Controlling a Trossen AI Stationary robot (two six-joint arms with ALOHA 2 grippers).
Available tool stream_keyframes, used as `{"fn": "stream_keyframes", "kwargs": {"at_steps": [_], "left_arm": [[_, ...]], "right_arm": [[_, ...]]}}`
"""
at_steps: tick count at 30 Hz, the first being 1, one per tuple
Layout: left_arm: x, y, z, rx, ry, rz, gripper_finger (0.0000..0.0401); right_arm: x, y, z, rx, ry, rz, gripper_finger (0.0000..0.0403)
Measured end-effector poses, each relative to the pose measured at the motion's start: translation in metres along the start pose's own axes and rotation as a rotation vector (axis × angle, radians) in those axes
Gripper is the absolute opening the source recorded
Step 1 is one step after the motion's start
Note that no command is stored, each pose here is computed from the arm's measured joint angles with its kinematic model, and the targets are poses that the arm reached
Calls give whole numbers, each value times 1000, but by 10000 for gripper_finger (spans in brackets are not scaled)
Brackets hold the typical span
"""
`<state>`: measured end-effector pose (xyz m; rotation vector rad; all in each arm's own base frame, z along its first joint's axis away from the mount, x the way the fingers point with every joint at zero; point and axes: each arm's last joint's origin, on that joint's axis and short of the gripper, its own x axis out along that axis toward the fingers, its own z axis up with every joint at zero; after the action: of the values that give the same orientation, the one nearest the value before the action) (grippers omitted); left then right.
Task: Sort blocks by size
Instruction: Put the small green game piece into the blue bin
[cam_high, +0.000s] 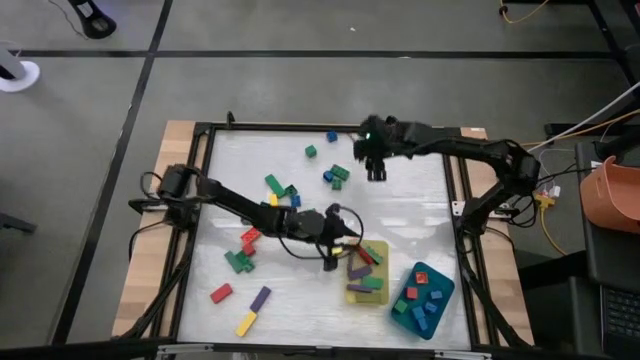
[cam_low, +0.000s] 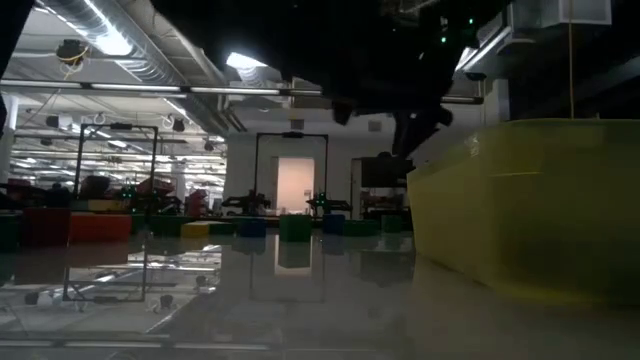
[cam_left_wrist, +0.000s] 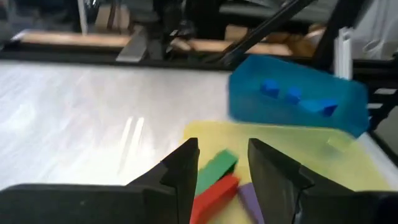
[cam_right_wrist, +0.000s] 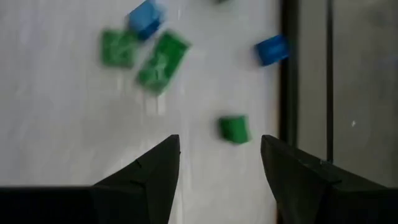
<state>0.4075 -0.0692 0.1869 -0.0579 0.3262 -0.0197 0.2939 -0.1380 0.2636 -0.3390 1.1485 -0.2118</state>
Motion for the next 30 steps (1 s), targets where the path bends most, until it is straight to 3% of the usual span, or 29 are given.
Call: {"fn": "stream_keyframes", "kwargs": {"at_steps": [5,11,19,30], "left_arm": [[-26,15,12,3,104,44,129],[-63,34,13,-19,82,81,129],[-90,51,-1,-69,94,126,129],[-93,51,-17,-68,145,130,129]], "right_arm": [[4,-35,-14,105,-139,68,225],[18,-57,-28,182,-183,104,225],[68,-55,-34,197,-89,170,225],[113,-67,-26,175,17,108,225]]}}
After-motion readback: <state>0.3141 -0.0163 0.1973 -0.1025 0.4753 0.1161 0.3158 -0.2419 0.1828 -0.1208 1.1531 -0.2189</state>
